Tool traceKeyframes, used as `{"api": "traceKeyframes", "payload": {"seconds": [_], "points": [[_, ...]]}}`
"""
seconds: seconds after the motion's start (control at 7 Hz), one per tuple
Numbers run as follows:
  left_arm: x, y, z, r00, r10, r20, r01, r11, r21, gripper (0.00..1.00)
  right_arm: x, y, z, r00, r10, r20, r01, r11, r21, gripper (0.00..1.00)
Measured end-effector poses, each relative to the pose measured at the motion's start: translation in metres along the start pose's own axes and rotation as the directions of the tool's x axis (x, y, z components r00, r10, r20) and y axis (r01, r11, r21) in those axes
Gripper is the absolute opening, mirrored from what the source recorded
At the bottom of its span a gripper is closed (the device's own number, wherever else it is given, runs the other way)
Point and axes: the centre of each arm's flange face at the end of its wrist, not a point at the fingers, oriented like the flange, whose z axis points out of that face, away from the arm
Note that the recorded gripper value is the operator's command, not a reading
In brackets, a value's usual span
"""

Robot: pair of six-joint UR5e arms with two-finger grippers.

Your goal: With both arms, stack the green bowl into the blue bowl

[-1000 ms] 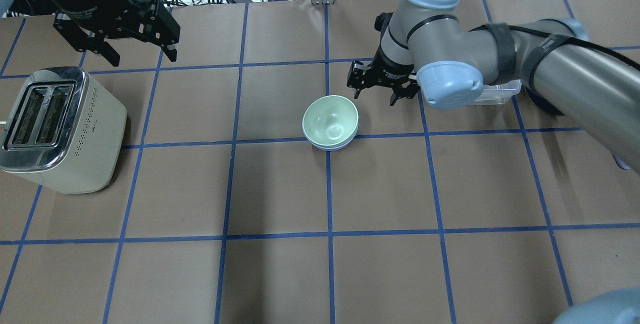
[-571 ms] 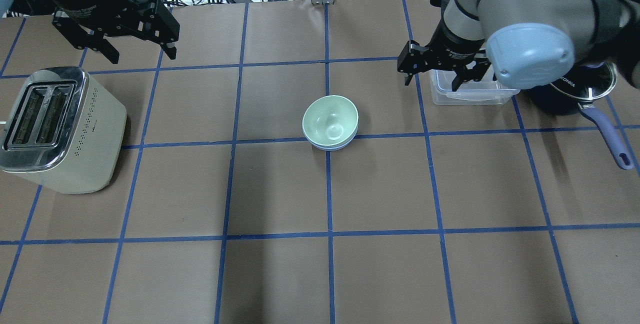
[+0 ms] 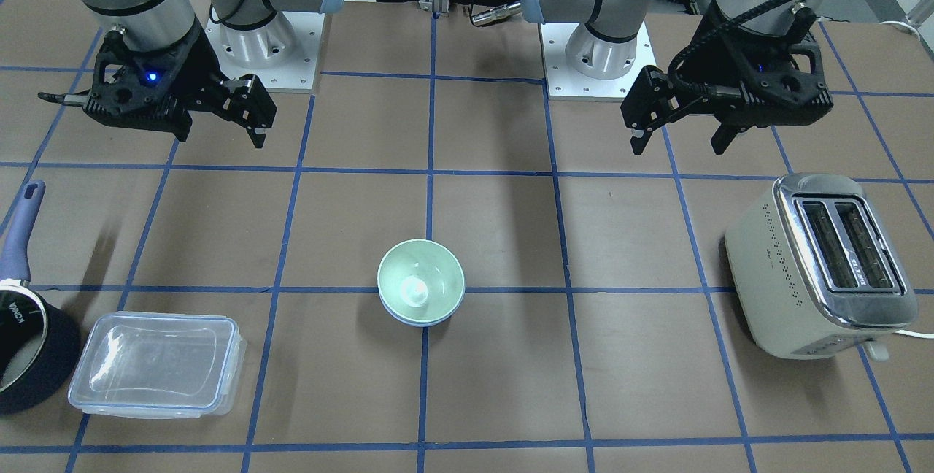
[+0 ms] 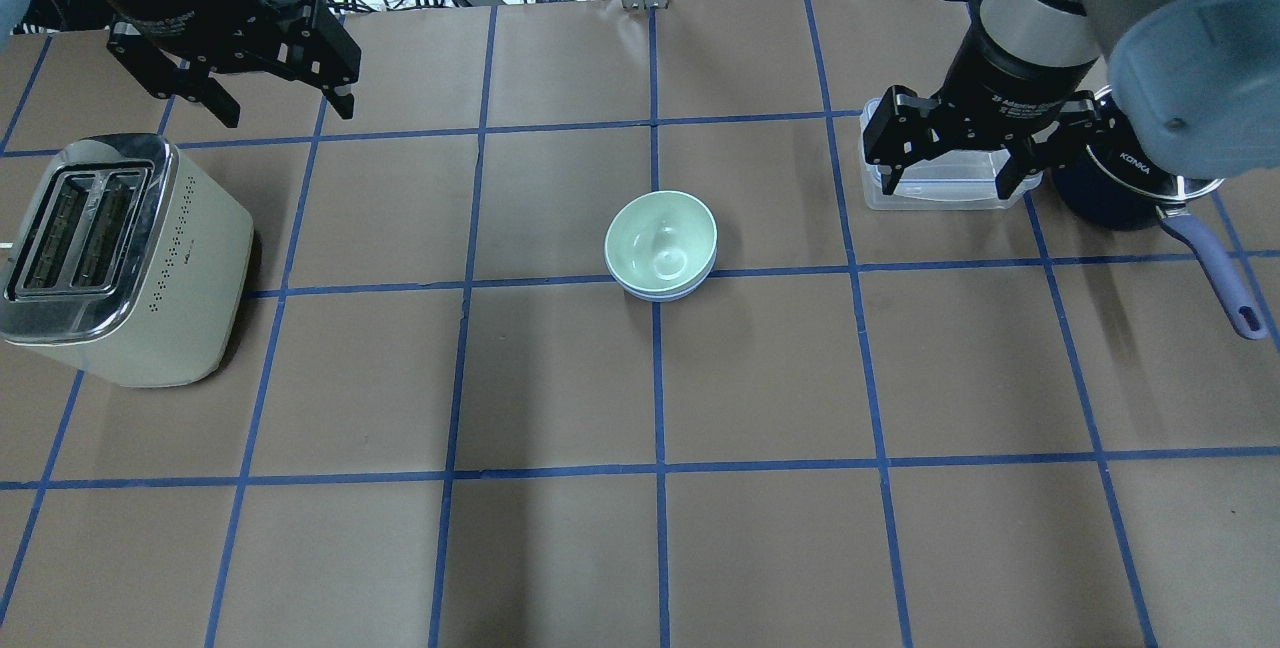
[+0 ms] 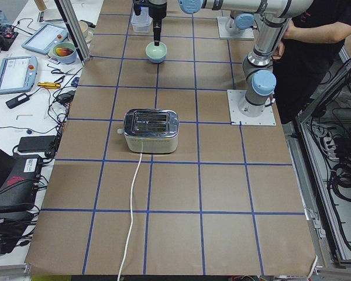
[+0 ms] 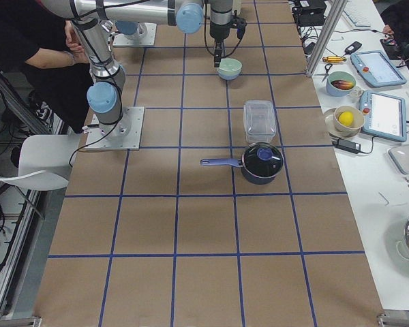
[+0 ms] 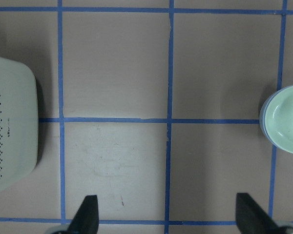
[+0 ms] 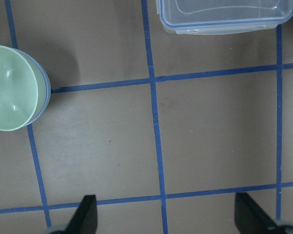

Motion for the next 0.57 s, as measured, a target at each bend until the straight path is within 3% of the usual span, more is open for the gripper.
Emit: {"api": "traceKeyframes", "payload": {"seconds": [0.57], "points": [[0.0009, 0.0044, 0.0049, 1.000, 0.000, 0.000, 0.000, 1.000, -0.007, 1.00, 0.0001, 0.0020, -0.0088, 1.000, 0.000, -0.001, 0.000, 1.000, -0.010, 1.00]]}}
